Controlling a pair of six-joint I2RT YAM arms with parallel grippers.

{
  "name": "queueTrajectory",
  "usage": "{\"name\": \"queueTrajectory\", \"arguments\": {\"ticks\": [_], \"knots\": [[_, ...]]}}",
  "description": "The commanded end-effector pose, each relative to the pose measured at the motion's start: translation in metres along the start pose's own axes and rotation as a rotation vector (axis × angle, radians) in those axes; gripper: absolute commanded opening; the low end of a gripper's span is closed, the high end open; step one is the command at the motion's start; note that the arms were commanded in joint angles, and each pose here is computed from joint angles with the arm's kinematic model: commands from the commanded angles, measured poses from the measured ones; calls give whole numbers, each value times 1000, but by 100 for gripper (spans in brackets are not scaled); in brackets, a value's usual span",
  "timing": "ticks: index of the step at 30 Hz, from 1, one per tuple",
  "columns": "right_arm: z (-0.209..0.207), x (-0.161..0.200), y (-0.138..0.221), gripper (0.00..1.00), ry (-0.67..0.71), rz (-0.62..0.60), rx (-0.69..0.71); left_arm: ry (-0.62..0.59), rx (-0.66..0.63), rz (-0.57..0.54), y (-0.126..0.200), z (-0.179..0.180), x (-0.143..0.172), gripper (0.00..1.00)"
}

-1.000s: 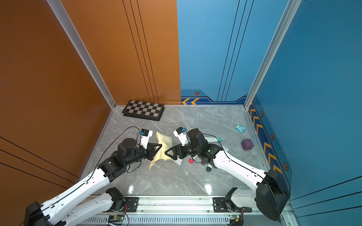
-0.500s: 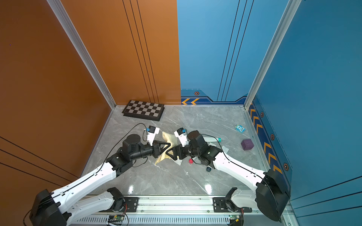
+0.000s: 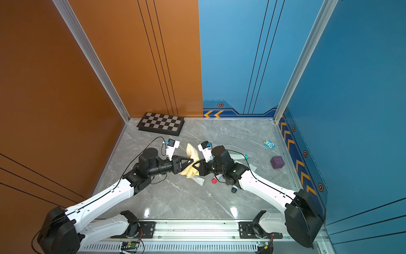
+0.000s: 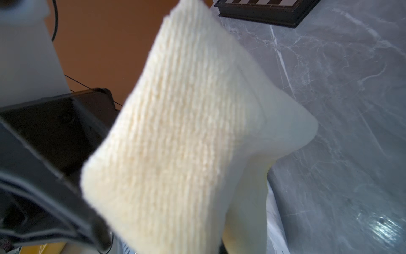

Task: Wipe the surface of the toothpaste tube
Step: Adjust the cleaning item, then adjust the toothpaste at the center of the board.

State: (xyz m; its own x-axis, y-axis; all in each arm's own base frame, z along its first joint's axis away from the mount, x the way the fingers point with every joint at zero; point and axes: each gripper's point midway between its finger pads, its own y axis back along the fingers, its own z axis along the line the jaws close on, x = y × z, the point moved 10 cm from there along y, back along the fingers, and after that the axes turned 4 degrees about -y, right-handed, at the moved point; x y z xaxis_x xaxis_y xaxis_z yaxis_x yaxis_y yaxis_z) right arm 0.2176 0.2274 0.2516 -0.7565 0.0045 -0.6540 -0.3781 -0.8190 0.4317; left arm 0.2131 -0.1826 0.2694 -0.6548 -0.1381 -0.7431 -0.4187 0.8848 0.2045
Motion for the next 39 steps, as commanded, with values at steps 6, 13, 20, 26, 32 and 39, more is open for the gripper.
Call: {"name": "queueTrajectory", "arguments": {"ticks": [6, 13, 20, 26, 32, 39], "knots": [[-29, -7, 43, 0, -37, -4, 318, 10, -284, -5, 19, 45, 8, 99], [-29, 34, 54, 0, -51, 149, 401, 59, -353, 101, -21, 97, 24, 92], [-33, 103, 47, 0, -125, 294, 378, 158, -385, 198, -47, 145, 52, 69], [-43, 113, 30, 0, -154, 330, 382, 202, -378, 235, -54, 150, 66, 49], [-57, 75, -1, 0, -190, 350, 386, 227, -330, 240, -44, 140, 70, 49], [-81, 26, -31, 0, -268, 328, 374, 242, -337, 182, -12, 126, 71, 54]]}}
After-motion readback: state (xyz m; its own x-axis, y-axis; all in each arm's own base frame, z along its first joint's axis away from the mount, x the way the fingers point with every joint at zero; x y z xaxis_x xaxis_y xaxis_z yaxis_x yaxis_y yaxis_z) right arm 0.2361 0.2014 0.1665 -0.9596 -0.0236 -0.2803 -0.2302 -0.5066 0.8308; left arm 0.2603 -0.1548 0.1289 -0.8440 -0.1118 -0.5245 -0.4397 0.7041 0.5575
